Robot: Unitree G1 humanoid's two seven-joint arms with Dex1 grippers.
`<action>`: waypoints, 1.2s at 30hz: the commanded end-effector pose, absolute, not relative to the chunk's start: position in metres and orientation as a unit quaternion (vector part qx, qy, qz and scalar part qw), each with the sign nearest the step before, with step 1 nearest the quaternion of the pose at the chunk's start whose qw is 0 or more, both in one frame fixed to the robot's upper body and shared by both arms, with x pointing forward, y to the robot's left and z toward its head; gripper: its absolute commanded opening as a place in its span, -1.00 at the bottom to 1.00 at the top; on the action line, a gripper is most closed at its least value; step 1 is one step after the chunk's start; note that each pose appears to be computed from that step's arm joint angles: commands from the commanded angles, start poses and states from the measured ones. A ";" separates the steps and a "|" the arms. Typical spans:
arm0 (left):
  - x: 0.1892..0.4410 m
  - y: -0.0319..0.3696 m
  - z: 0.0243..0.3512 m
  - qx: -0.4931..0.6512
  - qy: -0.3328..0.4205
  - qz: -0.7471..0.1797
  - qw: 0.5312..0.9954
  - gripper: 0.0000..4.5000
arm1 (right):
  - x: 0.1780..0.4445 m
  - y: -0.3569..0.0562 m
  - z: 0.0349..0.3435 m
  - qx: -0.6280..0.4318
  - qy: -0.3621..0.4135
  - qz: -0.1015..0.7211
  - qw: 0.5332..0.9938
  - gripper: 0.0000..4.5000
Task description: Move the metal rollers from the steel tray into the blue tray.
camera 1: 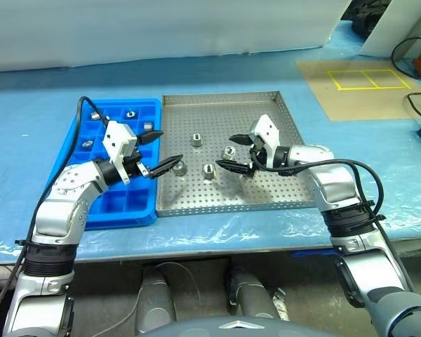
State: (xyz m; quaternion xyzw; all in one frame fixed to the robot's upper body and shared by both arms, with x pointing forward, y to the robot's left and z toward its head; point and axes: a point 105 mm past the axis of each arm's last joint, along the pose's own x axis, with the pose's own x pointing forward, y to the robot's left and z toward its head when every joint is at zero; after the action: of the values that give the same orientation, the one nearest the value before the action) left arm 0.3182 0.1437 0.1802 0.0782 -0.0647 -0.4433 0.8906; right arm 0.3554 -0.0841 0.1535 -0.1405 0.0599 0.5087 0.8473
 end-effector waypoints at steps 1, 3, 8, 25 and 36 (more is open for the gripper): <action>0.315 0.139 0.190 0.083 -0.083 -0.453 0.884 0.98 | 0.351 -0.081 0.166 -0.150 0.034 0.515 0.843 1.00; 0.315 0.139 0.190 0.083 -0.083 -0.454 0.883 0.98 | 0.351 -0.081 0.166 -0.150 0.034 0.515 0.843 1.00; 0.315 0.139 0.190 0.083 -0.083 -0.454 0.883 0.98 | 0.351 -0.080 0.166 -0.149 0.034 0.516 0.843 1.00; 0.315 0.140 0.189 0.081 -0.082 -0.456 0.883 0.98 | 0.350 -0.085 0.165 -0.156 0.040 0.517 0.840 1.00; 0.314 0.137 0.189 0.081 -0.081 -0.464 0.878 0.98 | 0.350 -0.100 0.159 -0.165 0.056 0.507 0.844 1.00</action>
State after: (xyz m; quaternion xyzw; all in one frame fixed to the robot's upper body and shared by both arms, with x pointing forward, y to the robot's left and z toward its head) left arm 0.3163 0.1400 0.1792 0.0778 -0.0629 -0.4575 0.8836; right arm 0.3537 -0.0998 0.1473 -0.1550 0.0798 0.5027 0.8467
